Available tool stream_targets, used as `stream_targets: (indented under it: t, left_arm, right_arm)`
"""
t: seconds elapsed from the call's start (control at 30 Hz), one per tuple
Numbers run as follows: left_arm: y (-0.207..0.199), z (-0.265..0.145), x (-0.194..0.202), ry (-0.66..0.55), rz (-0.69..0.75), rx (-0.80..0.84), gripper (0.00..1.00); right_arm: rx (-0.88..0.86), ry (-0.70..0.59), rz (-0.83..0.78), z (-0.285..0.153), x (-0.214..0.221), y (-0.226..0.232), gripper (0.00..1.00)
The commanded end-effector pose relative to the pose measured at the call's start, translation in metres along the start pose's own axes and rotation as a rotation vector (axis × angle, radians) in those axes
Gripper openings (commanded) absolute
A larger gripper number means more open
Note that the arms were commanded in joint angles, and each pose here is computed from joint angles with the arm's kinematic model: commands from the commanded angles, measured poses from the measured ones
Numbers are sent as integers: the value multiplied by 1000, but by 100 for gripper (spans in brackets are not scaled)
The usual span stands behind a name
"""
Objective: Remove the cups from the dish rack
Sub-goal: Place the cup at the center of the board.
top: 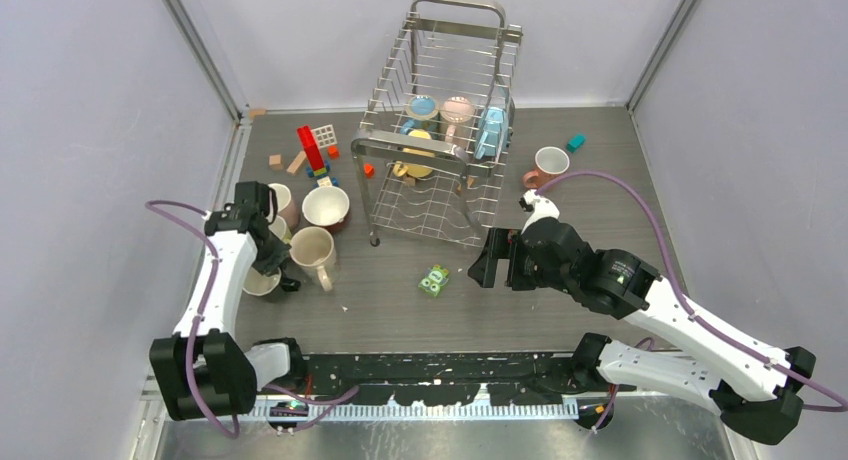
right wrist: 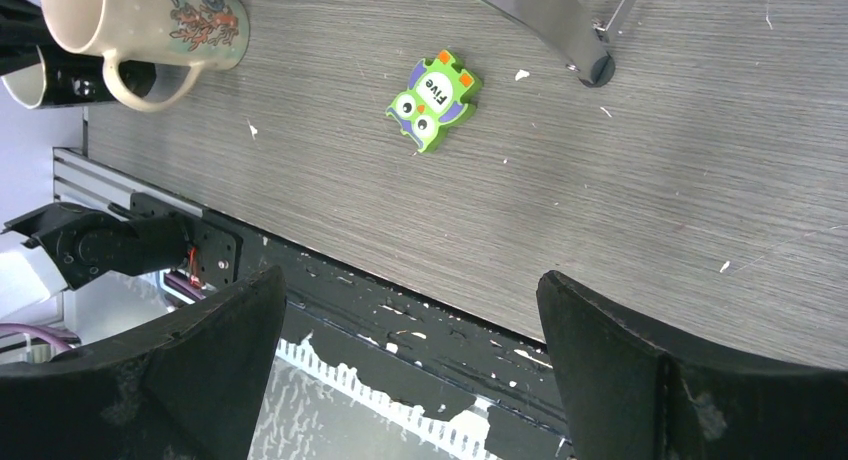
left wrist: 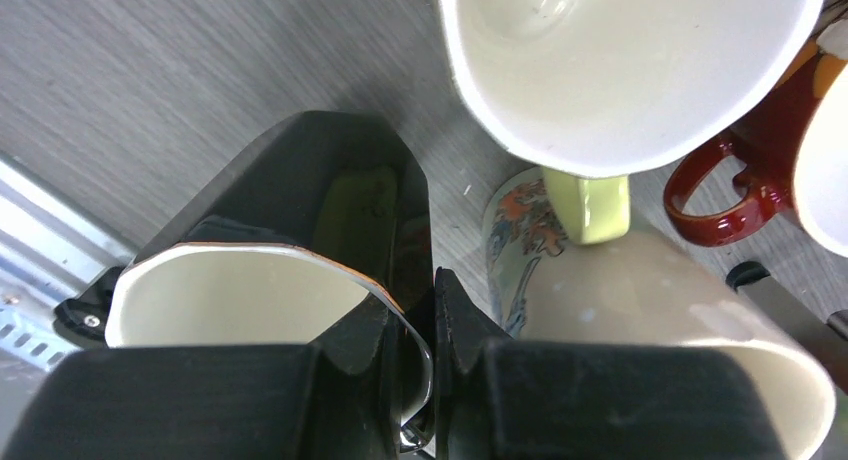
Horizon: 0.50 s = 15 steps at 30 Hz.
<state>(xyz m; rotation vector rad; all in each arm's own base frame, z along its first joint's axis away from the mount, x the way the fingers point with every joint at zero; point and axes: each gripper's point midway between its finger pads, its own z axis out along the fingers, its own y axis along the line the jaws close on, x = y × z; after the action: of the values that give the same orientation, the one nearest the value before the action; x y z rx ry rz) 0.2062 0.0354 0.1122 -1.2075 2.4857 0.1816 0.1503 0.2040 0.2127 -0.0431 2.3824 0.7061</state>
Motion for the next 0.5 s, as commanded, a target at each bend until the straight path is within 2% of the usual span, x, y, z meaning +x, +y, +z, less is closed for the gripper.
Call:
stream_targets:
  t: [0.0,0.47]
  left_arm:
    - [-22,2,-19,-62,-27,85,0]
    - [-19,23,-8,-22,3,52,0]
  right_arm:
    - [-4,-14,-18,1,-3,0,100]
    - [-10,8,-17,12,0,4,100]
